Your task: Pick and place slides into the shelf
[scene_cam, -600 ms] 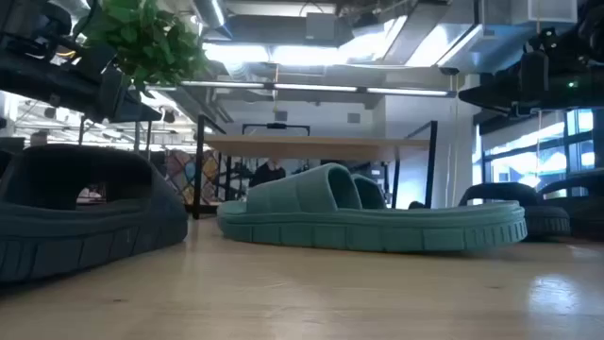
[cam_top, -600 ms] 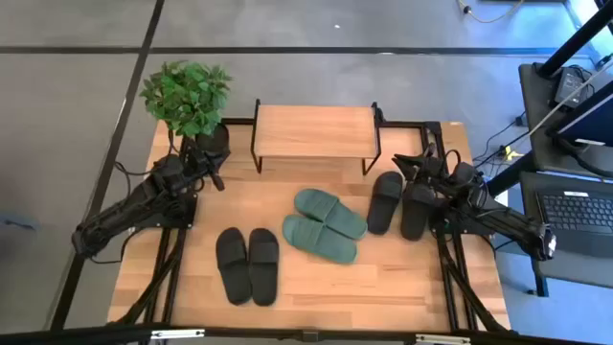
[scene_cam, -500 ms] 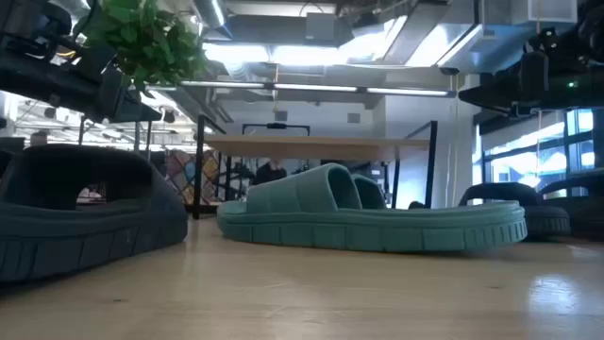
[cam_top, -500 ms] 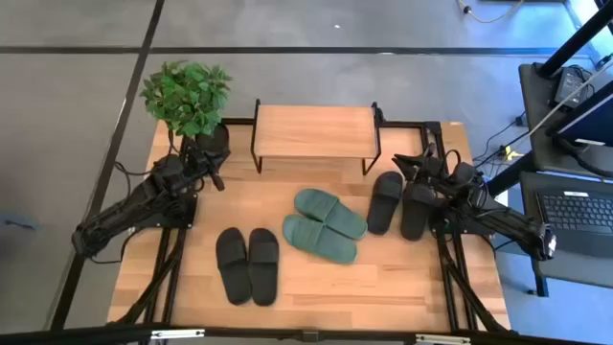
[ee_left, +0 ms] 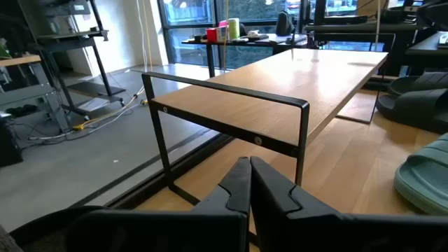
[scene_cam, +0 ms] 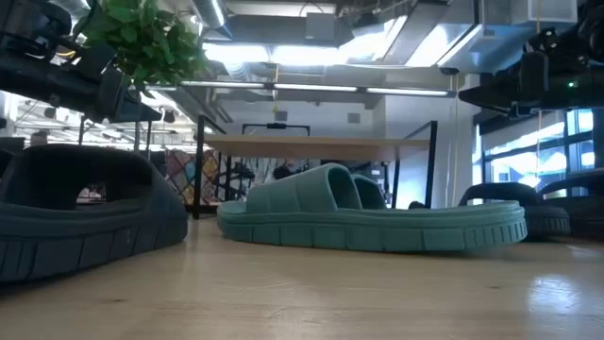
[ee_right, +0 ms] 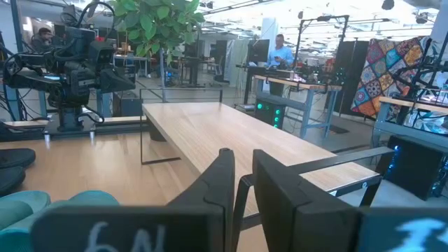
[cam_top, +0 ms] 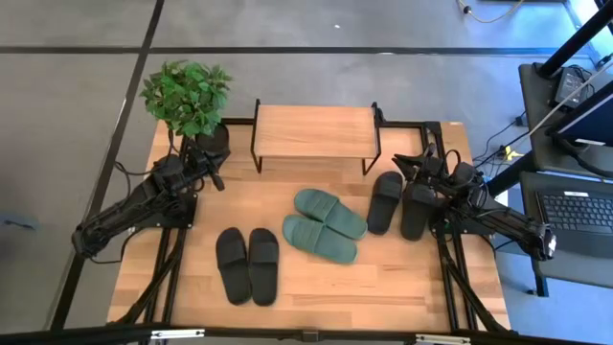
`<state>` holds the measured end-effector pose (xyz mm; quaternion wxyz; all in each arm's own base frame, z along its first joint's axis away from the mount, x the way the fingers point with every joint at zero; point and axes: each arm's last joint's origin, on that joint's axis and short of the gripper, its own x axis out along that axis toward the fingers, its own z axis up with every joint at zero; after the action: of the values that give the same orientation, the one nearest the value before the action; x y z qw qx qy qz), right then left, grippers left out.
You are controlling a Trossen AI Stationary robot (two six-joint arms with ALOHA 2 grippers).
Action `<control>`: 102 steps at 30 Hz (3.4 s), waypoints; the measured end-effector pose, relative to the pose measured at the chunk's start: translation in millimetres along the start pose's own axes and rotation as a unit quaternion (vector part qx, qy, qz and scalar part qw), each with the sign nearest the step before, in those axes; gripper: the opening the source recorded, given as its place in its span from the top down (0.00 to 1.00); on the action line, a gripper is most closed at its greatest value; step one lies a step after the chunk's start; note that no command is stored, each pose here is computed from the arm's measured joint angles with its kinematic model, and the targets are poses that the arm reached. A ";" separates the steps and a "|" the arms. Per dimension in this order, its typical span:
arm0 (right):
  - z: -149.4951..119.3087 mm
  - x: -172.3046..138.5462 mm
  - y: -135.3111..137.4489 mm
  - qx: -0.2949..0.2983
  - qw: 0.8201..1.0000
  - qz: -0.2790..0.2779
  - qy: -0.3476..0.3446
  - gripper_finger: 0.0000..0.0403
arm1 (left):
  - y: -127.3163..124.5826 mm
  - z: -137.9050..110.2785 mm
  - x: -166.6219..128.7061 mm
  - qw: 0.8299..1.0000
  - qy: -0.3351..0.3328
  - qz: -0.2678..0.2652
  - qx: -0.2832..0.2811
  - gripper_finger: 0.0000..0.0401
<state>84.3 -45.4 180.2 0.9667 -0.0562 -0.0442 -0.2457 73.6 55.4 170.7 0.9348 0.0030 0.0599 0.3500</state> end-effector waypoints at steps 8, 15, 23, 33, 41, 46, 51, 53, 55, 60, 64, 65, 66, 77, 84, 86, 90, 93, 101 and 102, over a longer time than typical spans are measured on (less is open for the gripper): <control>-0.1 0.0 0.0 0.000 1.000 0.000 0.000 0.86 | 0.0 0.0 0.0 1.000 0.000 0.000 0.000 1.00; -0.1 0.0 0.0 0.000 1.000 0.000 0.000 0.86 | 0.0 0.1 0.0 1.000 0.000 0.000 0.000 1.00; -0.1 0.0 0.0 0.000 1.000 0.000 0.000 0.86 | 0.0 0.1 0.0 1.000 0.000 0.000 0.000 1.00; 0.0 0.0 0.0 0.000 1.000 0.000 0.000 0.86 | 0.0 0.1 0.0 1.000 0.000 0.000 0.000 1.00; -0.1 0.0 0.0 0.000 1.000 0.000 0.000 0.86 | 0.0 0.0 0.0 1.000 0.000 0.000 0.000 1.00; 0.0 0.0 0.0 0.000 1.000 0.000 0.000 0.86 | 0.0 0.1 0.0 1.000 0.000 0.000 0.000 1.00; -0.1 0.0 0.0 0.000 1.000 0.000 0.000 0.86 | 0.0 0.0 0.0 1.000 0.000 0.000 0.000 1.00; -0.1 0.0 0.0 0.000 1.000 0.000 0.000 0.86 | 0.0 0.0 0.0 1.000 0.000 0.000 0.000 1.00; 0.0 0.0 0.0 0.000 1.000 0.000 0.000 0.86 | 0.0 0.0 0.0 1.000 0.000 0.000 0.000 1.00; -0.1 0.0 0.0 0.000 1.000 0.000 0.000 0.86 | 0.0 0.1 0.0 1.000 0.000 0.000 0.000 1.00; -0.2 0.0 0.0 0.000 1.000 0.000 0.000 0.86 | 0.0 0.1 0.0 1.000 0.000 0.000 0.000 1.00; -0.1 0.0 0.0 0.000 1.000 0.000 0.000 0.86 | 0.0 0.0 0.0 1.000 0.000 0.000 0.000 1.00; 0.0 0.0 0.0 0.000 1.000 0.000 0.000 0.86 | 0.0 0.1 0.0 1.000 0.000 0.000 0.000 1.00; -0.2 0.0 0.0 0.000 1.000 0.000 0.000 0.86 | 0.0 0.1 0.0 1.000 0.000 0.000 0.000 1.00; -0.2 0.0 0.0 0.000 1.000 0.000 0.000 0.86 | 0.0 0.1 -0.1 1.000 0.000 0.000 0.000 1.00; -0.1 0.0 0.0 0.000 1.000 0.000 0.000 0.86 | 0.0 0.1 0.0 1.000 0.000 0.000 0.000 1.00; 0.0 0.0 0.0 0.000 1.000 0.000 0.000 0.86 | 0.0 0.1 -0.1 1.000 0.000 0.000 0.000 1.00; -0.1 0.0 0.0 0.000 1.000 0.000 0.000 0.86 | 0.0 0.0 0.0 1.000 0.000 0.000 0.000 1.00; 0.1 0.0 0.3 0.176 0.984 0.005 0.000 0.86 | 0.0 0.1 -0.1 1.000 0.000 0.000 0.000 1.00; 0.1 0.0 0.3 0.191 0.981 0.006 0.000 0.86 | 0.0 0.0 0.0 1.000 0.000 0.000 0.000 1.00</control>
<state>84.5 -45.1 180.2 0.9610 0.1296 -0.0901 -0.2271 73.6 55.4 170.8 0.9349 0.0031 0.0596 0.3499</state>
